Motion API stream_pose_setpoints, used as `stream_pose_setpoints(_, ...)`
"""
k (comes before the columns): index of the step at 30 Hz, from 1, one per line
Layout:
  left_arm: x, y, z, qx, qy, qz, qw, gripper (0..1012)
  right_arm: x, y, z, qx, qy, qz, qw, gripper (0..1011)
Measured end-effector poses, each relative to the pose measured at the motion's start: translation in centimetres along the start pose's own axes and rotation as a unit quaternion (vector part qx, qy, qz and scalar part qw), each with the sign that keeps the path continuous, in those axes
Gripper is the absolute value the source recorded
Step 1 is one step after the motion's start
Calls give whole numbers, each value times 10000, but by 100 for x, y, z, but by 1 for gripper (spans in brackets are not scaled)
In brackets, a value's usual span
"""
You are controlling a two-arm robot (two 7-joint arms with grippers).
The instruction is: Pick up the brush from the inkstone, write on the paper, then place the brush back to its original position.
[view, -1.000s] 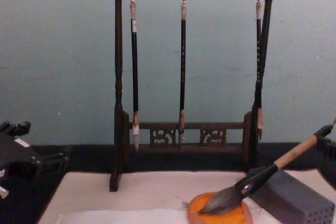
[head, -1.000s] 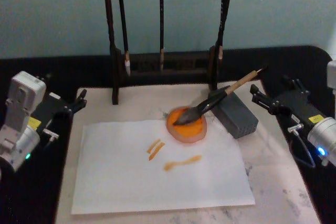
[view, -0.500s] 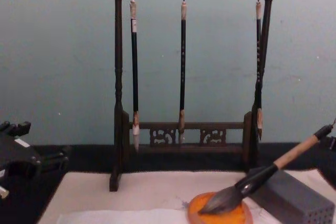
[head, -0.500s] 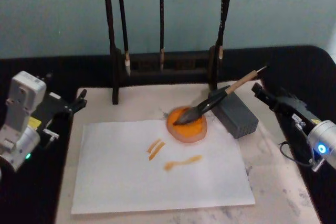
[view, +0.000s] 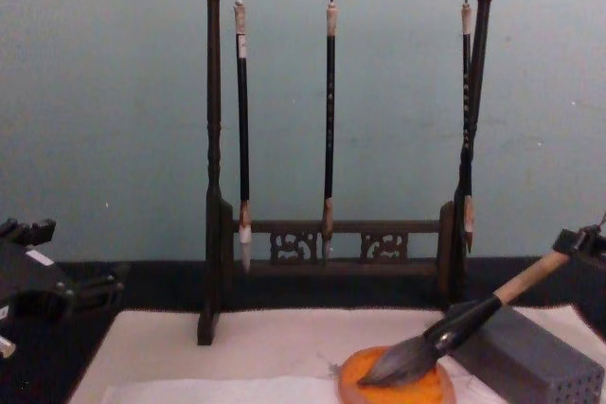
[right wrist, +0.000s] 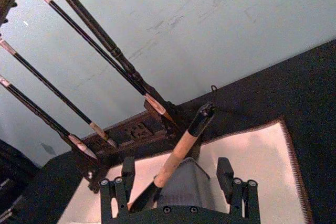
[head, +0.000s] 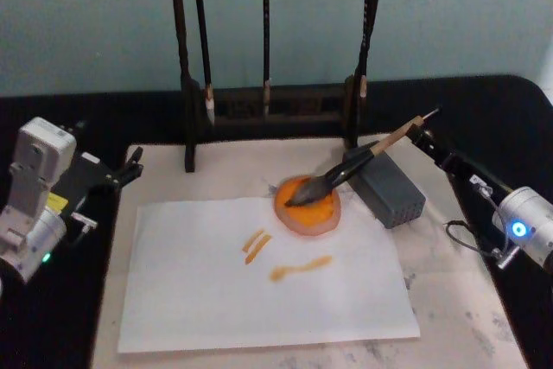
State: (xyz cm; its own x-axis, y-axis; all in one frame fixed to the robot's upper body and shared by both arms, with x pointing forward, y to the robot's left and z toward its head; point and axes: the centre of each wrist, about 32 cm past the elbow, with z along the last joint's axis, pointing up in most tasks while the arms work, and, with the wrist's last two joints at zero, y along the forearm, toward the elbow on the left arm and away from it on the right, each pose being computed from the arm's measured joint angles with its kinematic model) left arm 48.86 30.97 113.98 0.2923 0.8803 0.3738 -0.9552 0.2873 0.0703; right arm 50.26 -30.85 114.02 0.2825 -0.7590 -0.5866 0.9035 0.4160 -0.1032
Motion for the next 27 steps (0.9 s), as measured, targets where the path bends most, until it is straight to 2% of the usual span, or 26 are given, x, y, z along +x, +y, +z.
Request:
stream_pose_setpoints(10, 0, 0, 0, 0, 0, 0, 10000, 1001, -21, 163, -39, 30, 291, 79, 9995, 1000)
stream_pose_setpoints(21, 0, 0, 0, 0, 0, 0, 10000, 1001, 3, 237, -90, 193, 649, -22, 9977, 1000)
stream_pose_setpoints(27, 0, 0, 0, 0, 0, 0, 10000, 1001, 25, 282, -109, 211, 757, -39, 9969, 1000)
